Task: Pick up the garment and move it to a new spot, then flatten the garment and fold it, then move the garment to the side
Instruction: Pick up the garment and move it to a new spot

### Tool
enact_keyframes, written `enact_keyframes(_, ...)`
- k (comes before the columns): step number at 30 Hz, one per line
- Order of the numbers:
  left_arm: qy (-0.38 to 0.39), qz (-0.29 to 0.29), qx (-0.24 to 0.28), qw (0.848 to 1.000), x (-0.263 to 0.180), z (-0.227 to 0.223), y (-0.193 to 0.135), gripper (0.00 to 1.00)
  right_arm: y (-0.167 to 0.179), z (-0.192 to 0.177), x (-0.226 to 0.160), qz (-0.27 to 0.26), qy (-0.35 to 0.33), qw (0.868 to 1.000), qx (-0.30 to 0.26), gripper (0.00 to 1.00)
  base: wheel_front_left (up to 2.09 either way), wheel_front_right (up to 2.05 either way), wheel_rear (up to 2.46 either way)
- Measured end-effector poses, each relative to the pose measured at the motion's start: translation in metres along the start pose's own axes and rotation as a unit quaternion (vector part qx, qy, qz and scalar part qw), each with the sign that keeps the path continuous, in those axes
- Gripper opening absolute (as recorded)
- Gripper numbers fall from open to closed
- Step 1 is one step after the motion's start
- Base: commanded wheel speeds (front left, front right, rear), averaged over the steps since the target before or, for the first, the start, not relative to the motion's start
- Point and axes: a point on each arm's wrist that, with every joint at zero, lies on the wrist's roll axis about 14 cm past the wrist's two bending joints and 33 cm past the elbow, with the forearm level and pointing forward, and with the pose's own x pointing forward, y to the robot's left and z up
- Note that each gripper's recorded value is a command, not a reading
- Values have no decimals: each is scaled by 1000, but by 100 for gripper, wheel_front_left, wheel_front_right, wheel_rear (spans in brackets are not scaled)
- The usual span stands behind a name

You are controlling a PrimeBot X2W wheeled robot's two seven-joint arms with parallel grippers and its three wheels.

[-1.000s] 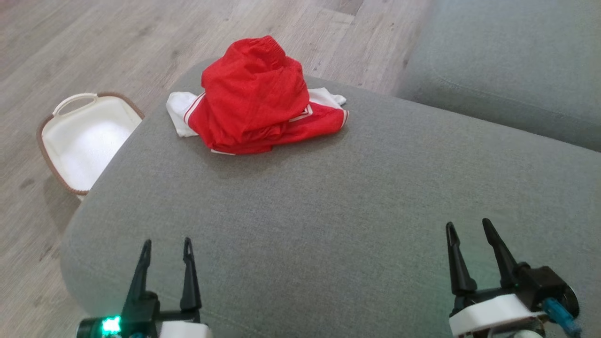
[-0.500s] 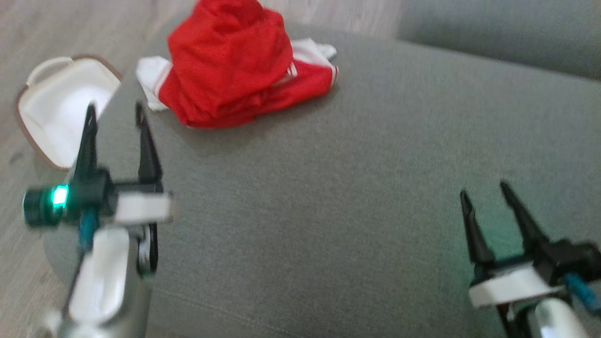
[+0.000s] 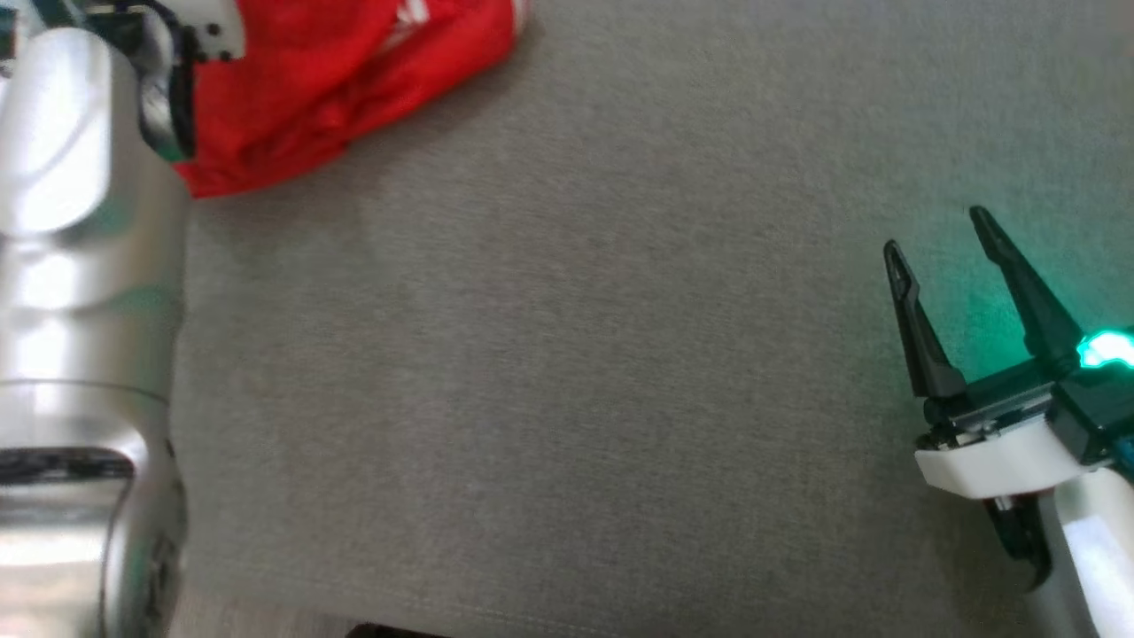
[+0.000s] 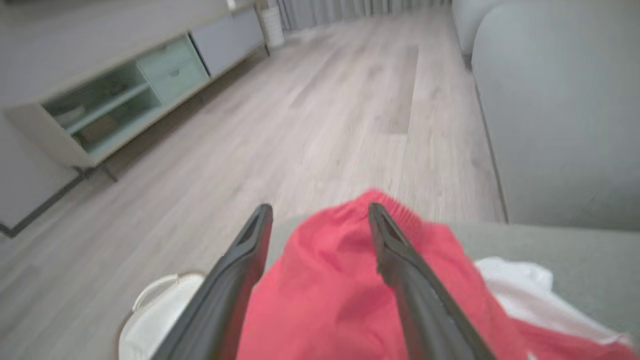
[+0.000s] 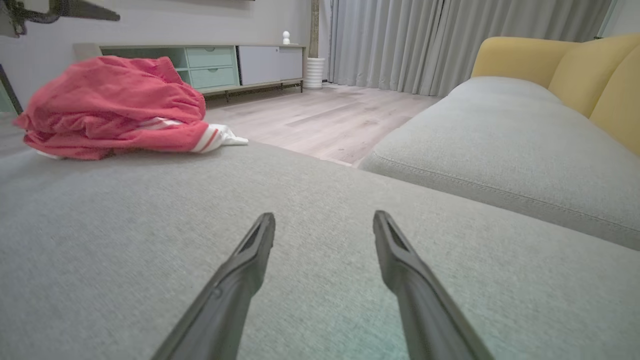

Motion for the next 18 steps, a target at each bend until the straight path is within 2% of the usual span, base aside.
enact_keyframes(4, 132, 21, 20, 991, 20, -67, -1, 100, -15, -19, -9, -16, 23, 1000, 2, 100, 0, 0, 0)
enact_keyframes(7, 200, 12, 30, 979, 23, -109, -9, 100, -23, -28, -15, -29, 37, 999, 5, 100, 0, 0, 0)
enact_keyframes(8, 208, 8, 37, 977, 24, -116, -12, 32, -25, -31, -16, -32, 40, 999, 6, 100, 0, 0, 0)
enact_keyframes(9, 200, 5, 45, 979, 26, -118, -14, 0, -26, -33, -17, -34, 42, 998, 7, 100, 0, 0, 0)
enact_keyframes(14, 102, -7, 46, 994, 31, -86, -15, 0, -26, -28, -15, -35, 36, 999, 7, 100, 0, 0, 0)
enact_keyframes(18, 20, -10, 42, 999, 21, -47, -10, 0, -13, -8, -12, -31, 14, 999, 17, 100, 0, 0, 0)
